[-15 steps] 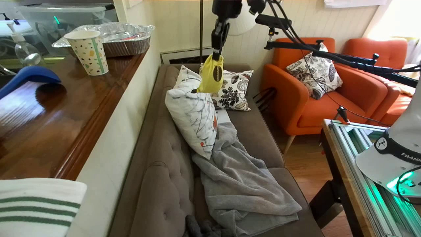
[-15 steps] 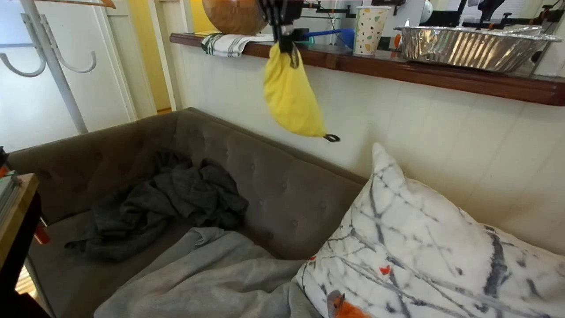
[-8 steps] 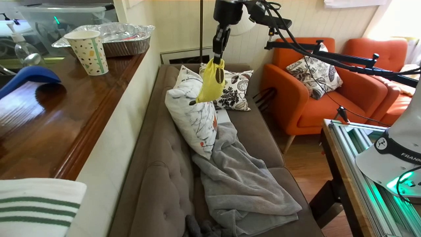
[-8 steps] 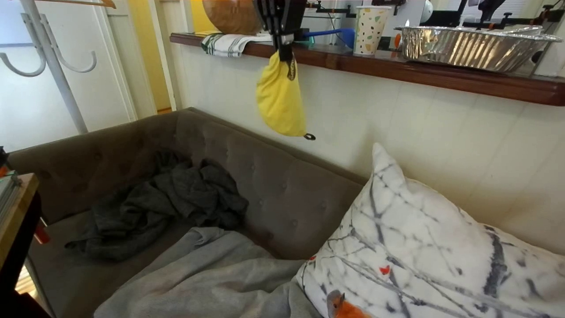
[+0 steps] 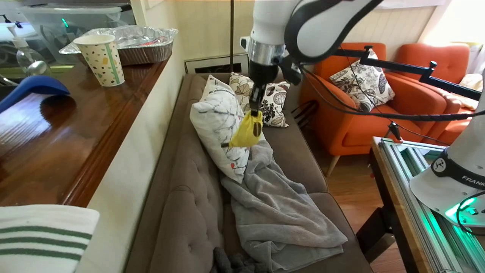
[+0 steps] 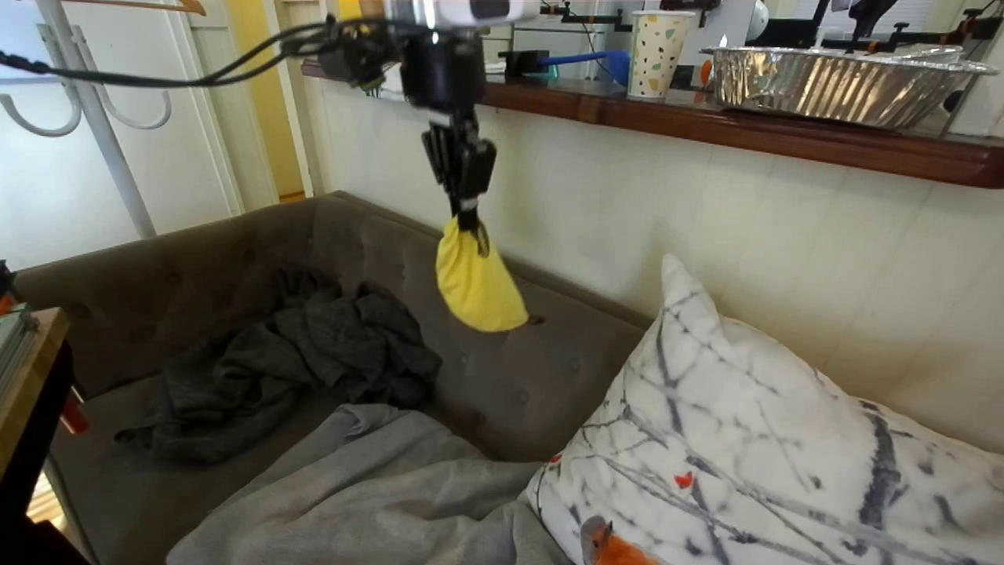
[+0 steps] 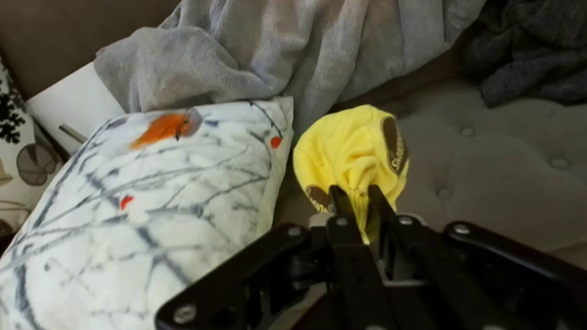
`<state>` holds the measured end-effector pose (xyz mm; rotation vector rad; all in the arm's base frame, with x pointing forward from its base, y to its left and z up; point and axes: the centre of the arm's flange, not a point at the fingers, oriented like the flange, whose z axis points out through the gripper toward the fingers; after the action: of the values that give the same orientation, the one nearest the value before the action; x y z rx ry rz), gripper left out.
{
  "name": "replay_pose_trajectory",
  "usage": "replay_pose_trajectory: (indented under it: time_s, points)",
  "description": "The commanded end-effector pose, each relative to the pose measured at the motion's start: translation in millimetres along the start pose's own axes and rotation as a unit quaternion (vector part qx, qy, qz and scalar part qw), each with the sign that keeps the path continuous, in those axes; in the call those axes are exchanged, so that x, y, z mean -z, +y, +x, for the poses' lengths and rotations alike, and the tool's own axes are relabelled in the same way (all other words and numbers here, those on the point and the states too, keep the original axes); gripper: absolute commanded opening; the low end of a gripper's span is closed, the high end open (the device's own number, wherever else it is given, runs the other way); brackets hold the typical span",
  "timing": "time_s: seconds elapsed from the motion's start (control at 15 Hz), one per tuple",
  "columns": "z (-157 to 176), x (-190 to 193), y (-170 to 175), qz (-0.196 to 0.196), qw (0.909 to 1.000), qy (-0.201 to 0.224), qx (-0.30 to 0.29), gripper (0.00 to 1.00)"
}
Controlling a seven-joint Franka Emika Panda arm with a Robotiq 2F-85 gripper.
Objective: Put the yellow object on the couch
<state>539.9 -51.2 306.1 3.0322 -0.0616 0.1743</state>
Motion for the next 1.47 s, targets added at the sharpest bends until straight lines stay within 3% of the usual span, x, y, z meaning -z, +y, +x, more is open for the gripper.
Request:
replay_pose_trajectory:
  time_s: [0.0,0.33,0.53,0.87,1.07,1.13,1.27,1.4]
  points:
    - [-55,-87,-20,-0.034,0.9987,-0.032,0.019,0.03]
    - [-129,-189,5,-0.086,0.9901,-0.102,0.045,0.03]
    - [-148,-223,17,-0.1,0.9877,-0.103,0.062,0.03]
    - [-135,-253,-5,-0.083,0.9955,0.008,0.045,0.03]
    - [-125,-268,-22,-0.079,0.9947,0.063,0.02,0.03]
    - [-124,-273,-24,-0.081,0.9946,0.065,0.006,0.38]
    - [-128,-279,-26,-0.083,0.9939,0.071,-0.013,0.45]
    - [-134,-272,-27,-0.057,0.9981,0.006,-0.022,0.58]
